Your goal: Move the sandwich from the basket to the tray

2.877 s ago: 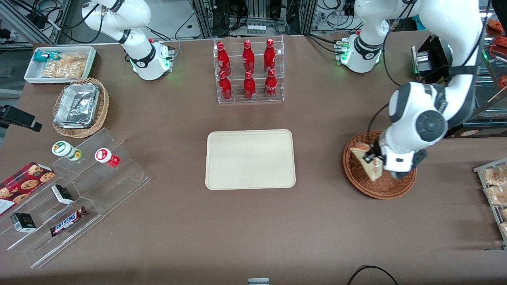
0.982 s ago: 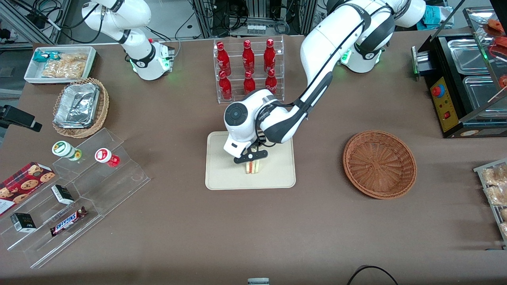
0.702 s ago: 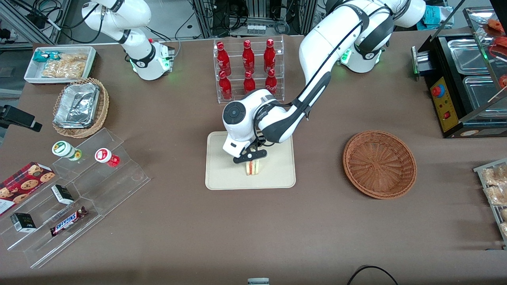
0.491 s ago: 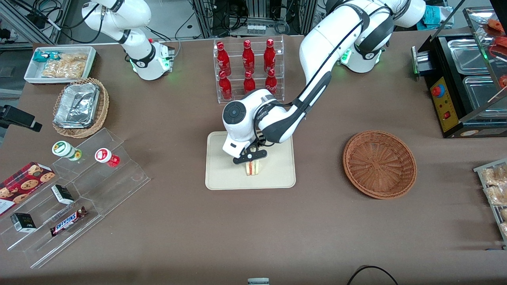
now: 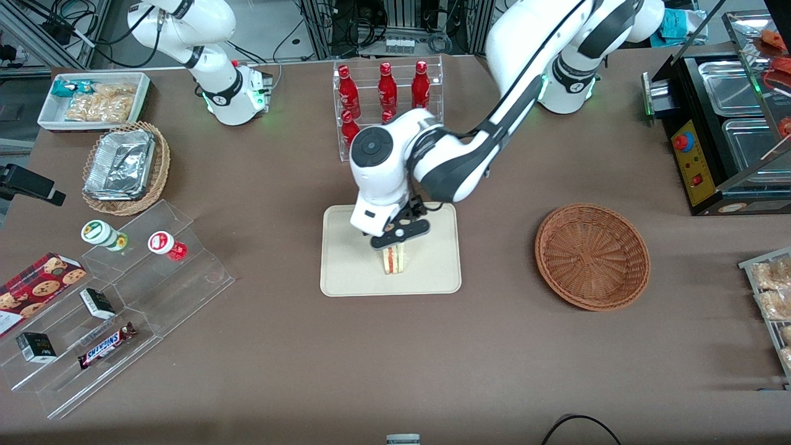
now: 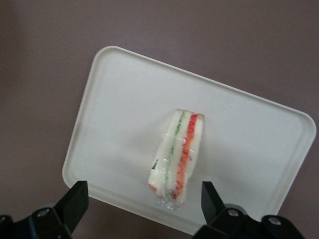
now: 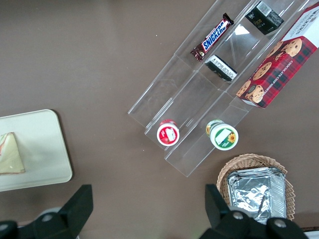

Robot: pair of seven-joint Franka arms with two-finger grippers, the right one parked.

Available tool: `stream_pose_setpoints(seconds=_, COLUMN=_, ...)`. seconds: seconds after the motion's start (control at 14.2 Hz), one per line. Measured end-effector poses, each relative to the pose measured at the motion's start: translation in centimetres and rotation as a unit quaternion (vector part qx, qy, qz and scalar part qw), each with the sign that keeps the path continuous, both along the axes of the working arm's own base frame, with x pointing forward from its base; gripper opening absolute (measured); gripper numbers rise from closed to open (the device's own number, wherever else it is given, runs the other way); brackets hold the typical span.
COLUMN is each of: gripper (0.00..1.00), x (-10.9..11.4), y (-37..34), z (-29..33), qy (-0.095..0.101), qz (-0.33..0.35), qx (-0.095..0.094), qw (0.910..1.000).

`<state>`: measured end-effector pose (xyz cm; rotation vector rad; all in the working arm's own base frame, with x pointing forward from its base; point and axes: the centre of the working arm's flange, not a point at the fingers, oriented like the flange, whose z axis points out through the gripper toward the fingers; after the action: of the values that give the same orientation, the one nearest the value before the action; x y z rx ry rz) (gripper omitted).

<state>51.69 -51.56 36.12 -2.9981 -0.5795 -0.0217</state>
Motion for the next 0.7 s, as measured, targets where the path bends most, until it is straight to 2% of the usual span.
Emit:
stream_pose_setpoints(seconds=0.14, gripper=1.0, x=1.8, y=4.4, z=0.3, qy=0.007, qz=0.023, qx=0.015, qw=0.9996)
stream_pose_setpoints(seconds=0.35, gripper=1.0, x=3.5, y=12.1, z=0.7, qy=0.028, qz=0.012, qx=0.035, qw=0.9989)
stream_pose_setpoints(seconds=0.49, gripper=1.0, x=3.5, y=16.6, z=2.3, qy=0.043, qz=-0.007, qx=0.032, qw=0.9986)
stream_pose_setpoints(seconds=0.7, gripper=1.0, x=2.6, y=22.3, z=5.1, qy=0.061, qz=-0.035, qx=0.013, qw=0.9974)
